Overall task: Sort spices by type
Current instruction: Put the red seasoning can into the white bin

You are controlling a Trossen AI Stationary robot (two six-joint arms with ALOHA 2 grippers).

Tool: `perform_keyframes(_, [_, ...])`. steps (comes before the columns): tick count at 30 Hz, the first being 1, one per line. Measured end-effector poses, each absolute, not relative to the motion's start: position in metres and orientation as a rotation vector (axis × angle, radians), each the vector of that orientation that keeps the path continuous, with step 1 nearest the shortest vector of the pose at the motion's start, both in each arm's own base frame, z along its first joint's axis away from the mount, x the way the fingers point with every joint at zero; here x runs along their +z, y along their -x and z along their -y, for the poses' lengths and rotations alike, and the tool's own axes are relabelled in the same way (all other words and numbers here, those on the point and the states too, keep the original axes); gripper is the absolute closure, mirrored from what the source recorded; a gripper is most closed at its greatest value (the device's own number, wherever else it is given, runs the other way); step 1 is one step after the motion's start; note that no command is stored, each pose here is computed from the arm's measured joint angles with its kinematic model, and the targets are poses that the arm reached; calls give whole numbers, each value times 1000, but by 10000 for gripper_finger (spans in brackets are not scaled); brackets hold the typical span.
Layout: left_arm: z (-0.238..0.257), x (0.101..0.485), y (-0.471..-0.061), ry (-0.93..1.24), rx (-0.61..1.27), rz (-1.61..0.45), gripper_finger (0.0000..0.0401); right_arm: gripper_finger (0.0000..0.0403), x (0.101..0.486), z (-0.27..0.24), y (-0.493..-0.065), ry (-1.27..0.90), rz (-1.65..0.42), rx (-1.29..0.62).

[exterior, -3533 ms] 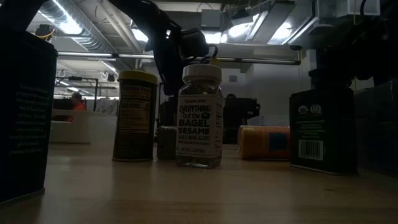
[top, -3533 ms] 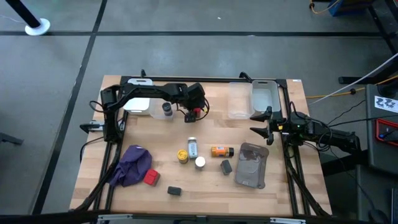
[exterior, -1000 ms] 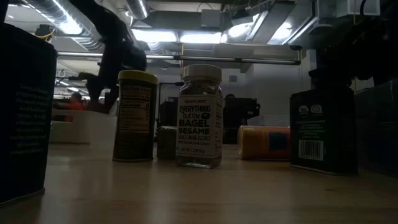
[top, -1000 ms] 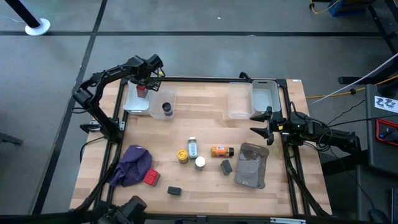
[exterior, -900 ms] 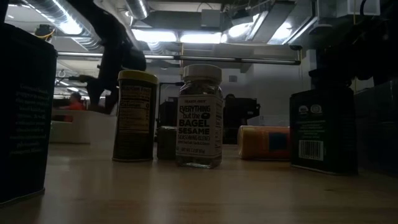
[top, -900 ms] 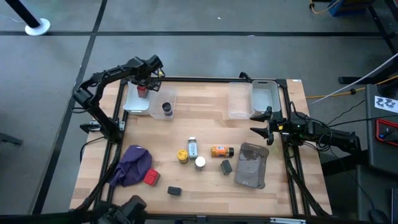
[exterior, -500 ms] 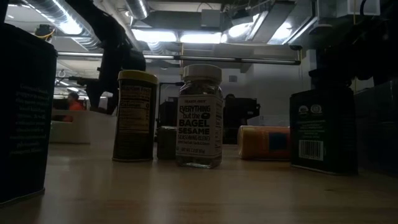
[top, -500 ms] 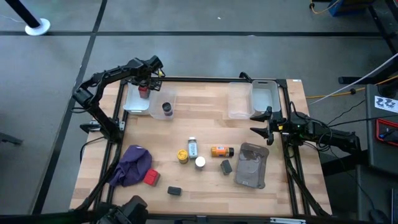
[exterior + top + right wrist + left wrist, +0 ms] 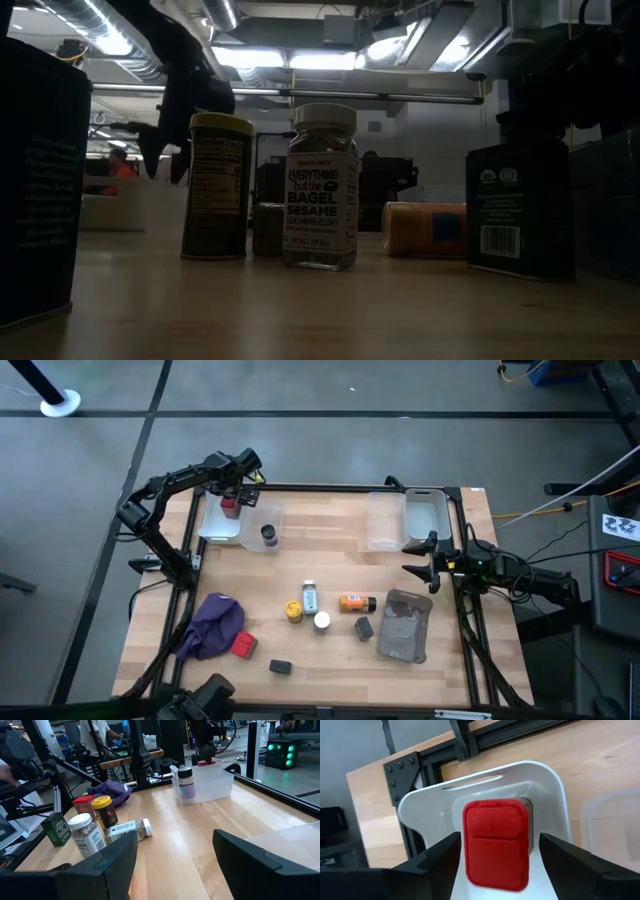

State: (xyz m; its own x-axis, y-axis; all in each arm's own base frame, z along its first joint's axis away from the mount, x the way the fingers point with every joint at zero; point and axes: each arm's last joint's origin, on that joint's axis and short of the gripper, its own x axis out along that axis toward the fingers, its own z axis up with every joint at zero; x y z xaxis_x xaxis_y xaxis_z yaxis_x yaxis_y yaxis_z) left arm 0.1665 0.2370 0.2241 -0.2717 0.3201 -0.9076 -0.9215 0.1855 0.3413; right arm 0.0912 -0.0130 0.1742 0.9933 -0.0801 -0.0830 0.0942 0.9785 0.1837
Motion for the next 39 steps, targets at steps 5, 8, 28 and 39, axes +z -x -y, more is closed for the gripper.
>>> perform_keyframes(5, [-236,245,-166,633,1337,-1383,150,143,174,13,-91,-189,-75,-88])
perform_keyframes(8, [-230,258,-167,608,1290,-1465,150,143,174,13,-91,-189,-76,-88])
perform_keyframes(28, [-90,318,-189,872,816,-1439,150,143,174,13,-91,-189,-76,-88])
perform_keyframes(39, [11,336,-186,920,804,-1343,150,143,174,13,-91,-203,-78,-71])
